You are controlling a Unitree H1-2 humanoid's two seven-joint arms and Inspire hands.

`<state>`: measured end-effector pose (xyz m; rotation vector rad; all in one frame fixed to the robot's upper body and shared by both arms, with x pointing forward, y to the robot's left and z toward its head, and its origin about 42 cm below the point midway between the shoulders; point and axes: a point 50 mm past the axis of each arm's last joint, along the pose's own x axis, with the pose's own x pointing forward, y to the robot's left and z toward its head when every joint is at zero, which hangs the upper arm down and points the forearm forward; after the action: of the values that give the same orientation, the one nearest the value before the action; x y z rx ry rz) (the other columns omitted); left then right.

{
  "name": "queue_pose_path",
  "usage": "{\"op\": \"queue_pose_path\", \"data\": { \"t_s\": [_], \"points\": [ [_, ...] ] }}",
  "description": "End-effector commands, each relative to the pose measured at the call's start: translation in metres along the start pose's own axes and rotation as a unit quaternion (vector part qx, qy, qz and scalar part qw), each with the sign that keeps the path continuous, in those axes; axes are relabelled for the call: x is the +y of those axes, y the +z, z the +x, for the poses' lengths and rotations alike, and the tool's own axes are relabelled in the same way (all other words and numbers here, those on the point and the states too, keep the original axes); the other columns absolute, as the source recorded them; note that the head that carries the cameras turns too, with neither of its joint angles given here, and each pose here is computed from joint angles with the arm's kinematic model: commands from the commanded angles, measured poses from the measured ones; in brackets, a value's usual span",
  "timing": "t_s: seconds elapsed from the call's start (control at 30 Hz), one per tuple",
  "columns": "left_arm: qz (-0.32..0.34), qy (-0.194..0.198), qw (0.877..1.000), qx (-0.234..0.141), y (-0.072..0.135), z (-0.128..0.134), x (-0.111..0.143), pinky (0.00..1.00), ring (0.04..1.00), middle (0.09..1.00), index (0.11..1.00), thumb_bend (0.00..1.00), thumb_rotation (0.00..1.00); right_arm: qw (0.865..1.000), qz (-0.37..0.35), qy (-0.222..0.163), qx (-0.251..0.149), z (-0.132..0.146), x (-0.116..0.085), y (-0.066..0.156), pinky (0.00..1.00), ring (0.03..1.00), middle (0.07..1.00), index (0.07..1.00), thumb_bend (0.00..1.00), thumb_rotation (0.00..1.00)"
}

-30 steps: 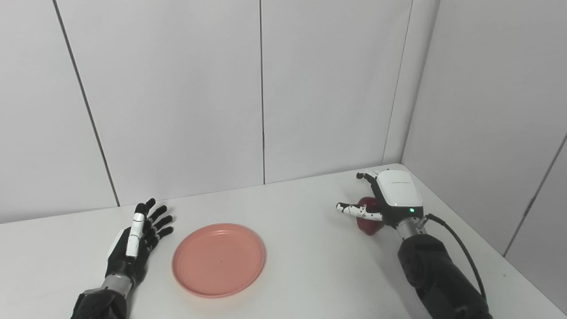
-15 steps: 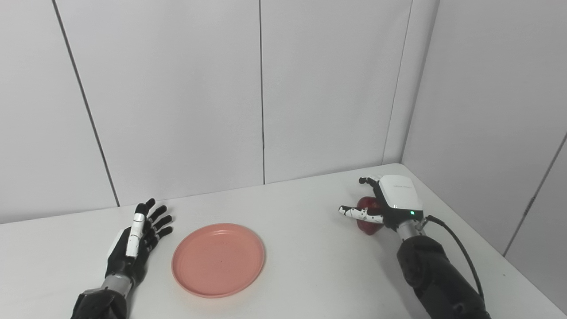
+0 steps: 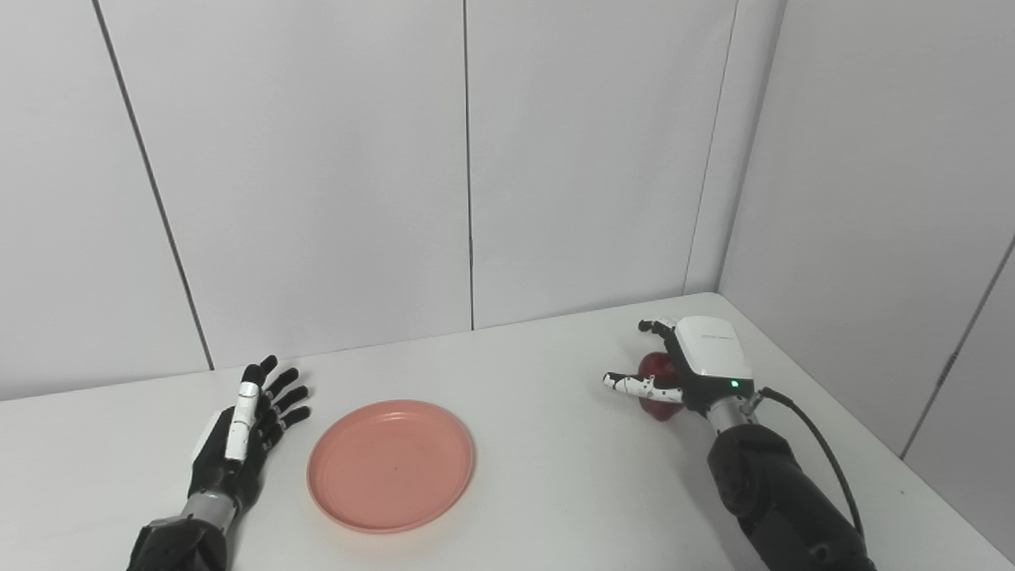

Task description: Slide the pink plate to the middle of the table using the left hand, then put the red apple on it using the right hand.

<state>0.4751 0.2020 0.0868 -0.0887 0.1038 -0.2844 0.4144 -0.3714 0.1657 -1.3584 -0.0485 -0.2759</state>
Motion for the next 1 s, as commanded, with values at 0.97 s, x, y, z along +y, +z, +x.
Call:
{"op": "queue_pose_path", "data": {
  "t_s": [0.97],
  "points": [
    [-0.039,0.025,0.990,0.136,-0.071,-0.044,0.007,0.83,0.890,0.935,0.982,0.73,0.95,1.000,-0.016,-0.004,0.019,0.007,-0.010,-0.004,0.68,0.716,0.735,0.727,0.88,0.82]
  ]
}}
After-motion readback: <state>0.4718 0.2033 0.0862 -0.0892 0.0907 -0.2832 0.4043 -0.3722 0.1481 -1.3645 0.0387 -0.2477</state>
